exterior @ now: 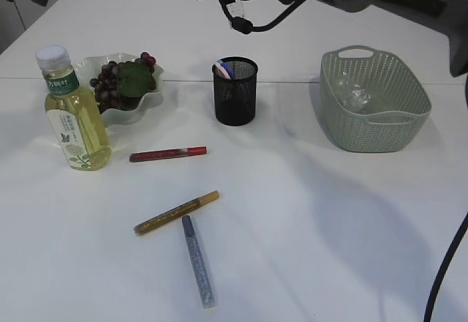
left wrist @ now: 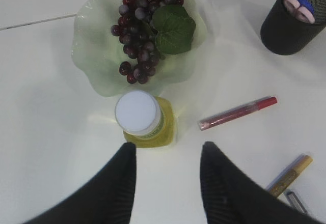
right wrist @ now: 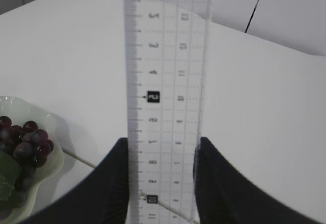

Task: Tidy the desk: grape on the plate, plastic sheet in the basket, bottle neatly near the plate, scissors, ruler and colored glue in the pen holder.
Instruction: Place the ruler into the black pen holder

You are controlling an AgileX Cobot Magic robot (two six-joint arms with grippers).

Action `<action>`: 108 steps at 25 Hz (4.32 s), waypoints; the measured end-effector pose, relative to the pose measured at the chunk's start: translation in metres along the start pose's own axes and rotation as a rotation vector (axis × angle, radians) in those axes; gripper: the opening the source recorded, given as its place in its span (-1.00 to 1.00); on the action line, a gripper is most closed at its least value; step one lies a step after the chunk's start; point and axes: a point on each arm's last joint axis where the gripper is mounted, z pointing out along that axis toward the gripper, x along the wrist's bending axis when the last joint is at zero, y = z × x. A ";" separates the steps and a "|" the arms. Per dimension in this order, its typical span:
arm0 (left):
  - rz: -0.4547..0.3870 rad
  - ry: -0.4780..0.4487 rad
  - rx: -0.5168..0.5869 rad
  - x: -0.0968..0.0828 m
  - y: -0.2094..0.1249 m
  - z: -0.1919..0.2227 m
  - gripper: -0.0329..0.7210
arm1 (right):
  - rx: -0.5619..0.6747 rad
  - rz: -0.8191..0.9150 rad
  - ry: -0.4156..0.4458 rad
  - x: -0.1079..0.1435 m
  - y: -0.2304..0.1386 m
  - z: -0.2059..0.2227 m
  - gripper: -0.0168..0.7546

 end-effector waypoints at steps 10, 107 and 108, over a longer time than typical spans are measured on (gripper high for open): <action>0.000 -0.006 -0.036 -0.001 0.003 0.000 -0.10 | -0.046 -0.014 0.076 0.005 -0.040 0.020 -0.18; -0.015 -0.040 -0.059 -0.005 0.007 0.008 -0.10 | 0.029 0.083 -0.044 -0.033 -0.027 -0.004 0.15; -0.015 -0.040 -0.059 -0.005 0.007 0.008 -0.10 | 0.061 0.099 -0.072 -0.037 -0.022 -0.012 0.15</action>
